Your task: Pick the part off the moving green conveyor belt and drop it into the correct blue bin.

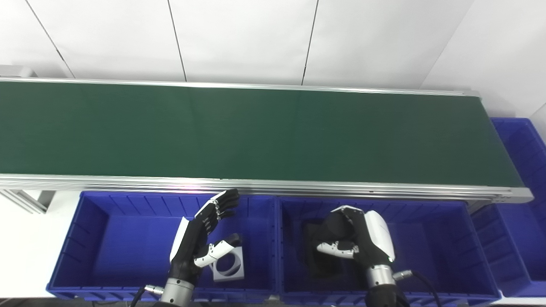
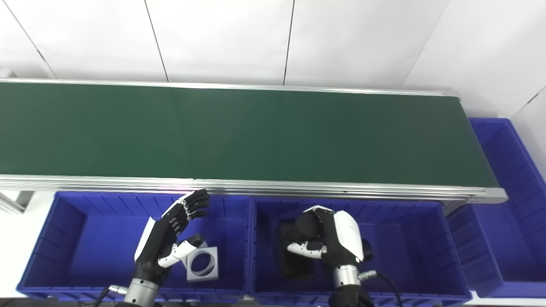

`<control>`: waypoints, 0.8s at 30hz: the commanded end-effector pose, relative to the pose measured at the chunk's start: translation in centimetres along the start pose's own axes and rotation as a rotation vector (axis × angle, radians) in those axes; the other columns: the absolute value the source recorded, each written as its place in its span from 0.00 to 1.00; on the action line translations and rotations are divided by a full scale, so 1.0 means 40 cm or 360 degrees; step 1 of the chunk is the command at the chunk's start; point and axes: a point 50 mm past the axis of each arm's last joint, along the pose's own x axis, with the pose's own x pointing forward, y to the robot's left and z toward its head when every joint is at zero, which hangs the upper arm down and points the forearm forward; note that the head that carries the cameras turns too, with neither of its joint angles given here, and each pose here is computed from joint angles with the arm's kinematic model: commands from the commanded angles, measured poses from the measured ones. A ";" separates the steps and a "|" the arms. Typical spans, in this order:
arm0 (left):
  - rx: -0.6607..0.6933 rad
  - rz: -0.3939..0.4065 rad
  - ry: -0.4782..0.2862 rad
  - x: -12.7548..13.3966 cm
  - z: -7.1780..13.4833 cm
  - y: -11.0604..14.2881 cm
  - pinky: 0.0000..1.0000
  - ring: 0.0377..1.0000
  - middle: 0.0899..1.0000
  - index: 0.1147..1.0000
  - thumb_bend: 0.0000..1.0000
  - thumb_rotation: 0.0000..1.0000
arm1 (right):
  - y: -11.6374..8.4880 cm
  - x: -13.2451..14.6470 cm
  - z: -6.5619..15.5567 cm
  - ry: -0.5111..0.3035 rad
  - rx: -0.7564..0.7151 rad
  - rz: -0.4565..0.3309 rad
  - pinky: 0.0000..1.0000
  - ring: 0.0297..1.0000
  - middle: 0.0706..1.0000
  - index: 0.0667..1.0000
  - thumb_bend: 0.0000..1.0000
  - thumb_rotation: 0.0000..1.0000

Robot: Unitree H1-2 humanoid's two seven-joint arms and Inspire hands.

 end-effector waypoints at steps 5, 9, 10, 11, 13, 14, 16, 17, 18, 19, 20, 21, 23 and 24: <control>-0.0001 -0.0011 -0.0121 0.013 0.033 0.000 0.77 0.79 0.80 0.78 0.75 0.62 | -0.014 -0.028 0.017 -0.0210 0.0097 -0.0016 0.83 0.97 0.99 0.92 0.78 0.32; -0.0001 -0.0009 -0.0119 0.009 0.033 0.000 0.77 0.79 0.80 0.78 0.76 0.62 | -0.016 -0.054 0.027 -0.0304 0.0160 -0.0088 0.86 1.00 1.00 0.99 0.84 0.45; -0.0004 -0.0011 -0.0118 0.008 0.033 0.001 0.77 0.79 0.80 0.78 0.76 0.62 | -0.016 -0.060 0.030 -0.0332 0.0183 -0.0125 0.87 1.00 1.00 1.00 0.86 0.47; -0.0008 -0.0012 -0.0117 0.008 0.032 0.001 0.77 0.79 0.80 0.78 0.76 0.61 | -0.016 -0.063 0.031 -0.0360 0.0196 -0.0166 0.88 1.00 1.00 1.00 0.87 0.49; -0.0003 -0.0012 -0.0112 0.006 0.031 0.001 0.77 0.79 0.80 0.78 0.75 0.61 | -0.016 -0.070 0.032 -0.0414 0.0231 -0.0238 0.90 1.00 1.00 1.00 0.88 0.53; 0.0003 -0.0011 -0.0112 0.005 0.031 0.001 0.77 0.79 0.80 0.78 0.76 0.62 | -0.015 -0.074 0.033 -0.0425 0.0250 -0.0268 0.92 1.00 1.00 1.00 0.89 0.55; 0.0010 -0.0010 -0.0113 0.003 0.032 0.001 0.77 0.79 0.80 0.78 0.76 0.62 | -0.014 -0.081 0.037 -0.0452 0.0299 -0.0317 0.95 1.00 1.00 1.00 0.91 0.61; 0.0013 -0.0012 -0.0112 0.002 0.032 0.001 0.77 0.79 0.80 0.78 0.76 0.62 | -0.014 -0.085 0.039 -0.0467 0.0318 -0.0338 0.96 1.00 1.00 1.00 0.91 0.61; 0.0011 -0.0013 -0.0110 0.001 0.031 0.002 0.77 0.80 0.80 0.78 0.76 0.62 | -0.013 -0.089 0.041 -0.0490 0.0339 -0.0355 0.96 1.00 1.00 1.00 0.92 0.63; 0.0007 -0.0016 -0.0108 0.000 0.030 0.002 0.77 0.80 0.80 0.78 0.76 0.62 | -0.014 -0.092 0.043 -0.0515 0.0353 -0.0368 0.98 1.00 1.00 1.00 0.92 0.65; 0.0000 -0.0017 -0.0104 -0.002 0.030 0.003 0.78 0.80 0.81 0.78 0.76 0.62 | -0.014 -0.095 0.044 -0.0539 0.0367 -0.0369 0.97 1.00 1.00 1.00 0.92 0.66; -0.0005 -0.0018 -0.0103 -0.003 0.029 0.003 0.78 0.80 0.81 0.78 0.77 0.61 | -0.014 -0.096 0.045 -0.0554 0.0375 -0.0369 0.96 0.99 1.00 1.00 0.93 0.68; -0.0011 -0.0023 -0.0097 -0.005 0.027 0.004 0.78 0.81 0.81 0.78 0.77 0.61 | -0.014 -0.104 0.049 -0.0591 0.0443 -0.0345 0.93 0.97 0.99 1.00 0.94 0.68; -0.0017 -0.0026 -0.0094 -0.007 0.027 0.004 0.78 0.81 0.81 0.78 0.77 0.61 | -0.011 -0.109 0.052 -0.0602 0.0518 -0.0320 0.93 0.96 0.99 1.00 0.95 0.68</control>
